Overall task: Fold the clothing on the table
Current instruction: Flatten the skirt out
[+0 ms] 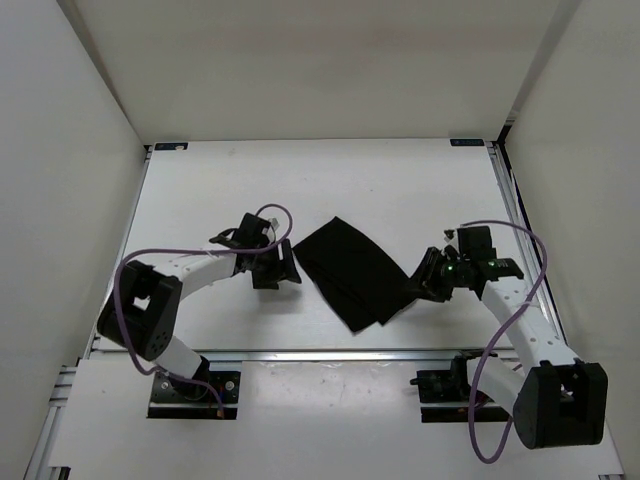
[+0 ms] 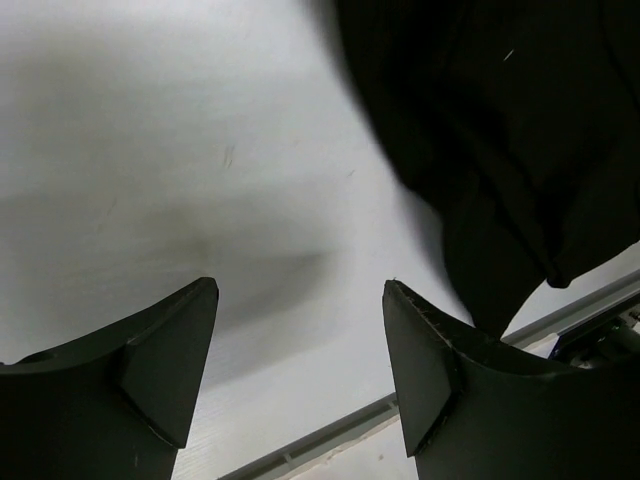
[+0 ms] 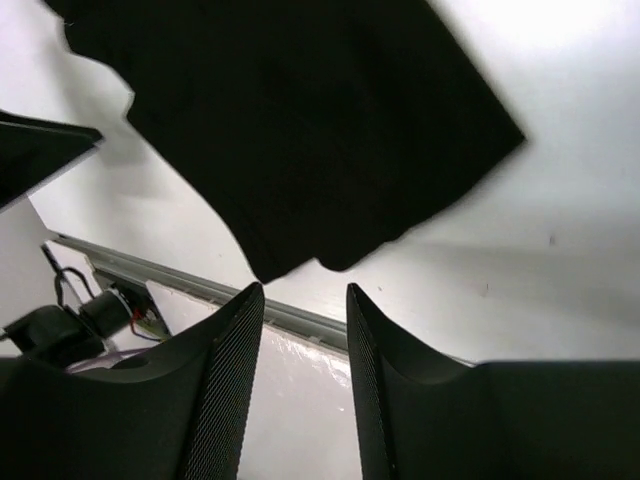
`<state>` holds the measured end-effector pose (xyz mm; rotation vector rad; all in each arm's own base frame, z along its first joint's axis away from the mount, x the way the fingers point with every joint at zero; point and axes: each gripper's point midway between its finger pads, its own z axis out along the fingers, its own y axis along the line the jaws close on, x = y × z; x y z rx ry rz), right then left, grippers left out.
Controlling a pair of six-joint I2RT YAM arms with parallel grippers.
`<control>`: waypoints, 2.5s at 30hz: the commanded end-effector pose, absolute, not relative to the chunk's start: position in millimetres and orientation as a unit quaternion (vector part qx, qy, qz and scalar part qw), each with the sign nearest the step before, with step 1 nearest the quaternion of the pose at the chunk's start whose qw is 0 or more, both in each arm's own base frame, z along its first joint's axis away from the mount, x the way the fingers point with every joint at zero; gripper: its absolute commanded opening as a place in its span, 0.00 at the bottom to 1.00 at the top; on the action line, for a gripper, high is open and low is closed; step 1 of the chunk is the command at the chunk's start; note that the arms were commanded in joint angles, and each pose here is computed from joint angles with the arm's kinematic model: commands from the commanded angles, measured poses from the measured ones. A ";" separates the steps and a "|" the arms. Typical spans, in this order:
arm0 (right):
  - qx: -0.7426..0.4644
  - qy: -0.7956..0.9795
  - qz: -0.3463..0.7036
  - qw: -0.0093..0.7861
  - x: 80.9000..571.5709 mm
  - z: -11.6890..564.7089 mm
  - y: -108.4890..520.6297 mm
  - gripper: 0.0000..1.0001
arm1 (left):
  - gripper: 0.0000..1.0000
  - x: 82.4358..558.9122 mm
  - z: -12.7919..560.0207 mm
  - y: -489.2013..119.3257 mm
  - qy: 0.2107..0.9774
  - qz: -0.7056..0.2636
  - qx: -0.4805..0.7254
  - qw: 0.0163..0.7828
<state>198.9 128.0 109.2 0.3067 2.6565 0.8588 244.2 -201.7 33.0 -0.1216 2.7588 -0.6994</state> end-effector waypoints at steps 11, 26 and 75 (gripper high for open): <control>0.375 0.841 0.385 0.069 144.7 39.7 155.3 0.43 | 0.78 335.3 80.4 -229.3 0.940 -0.285 0.023 0.185; 0.417 0.822 0.375 0.097 142.9 8.0 150.6 0.40 | 0.78 344.3 84.6 -243.0 0.938 -0.294 0.053 0.173; 0.336 0.877 0.303 0.162 150.0 58.0 152.8 0.29 | 0.78 351.1 92.2 -246.1 0.939 -0.289 0.068 0.175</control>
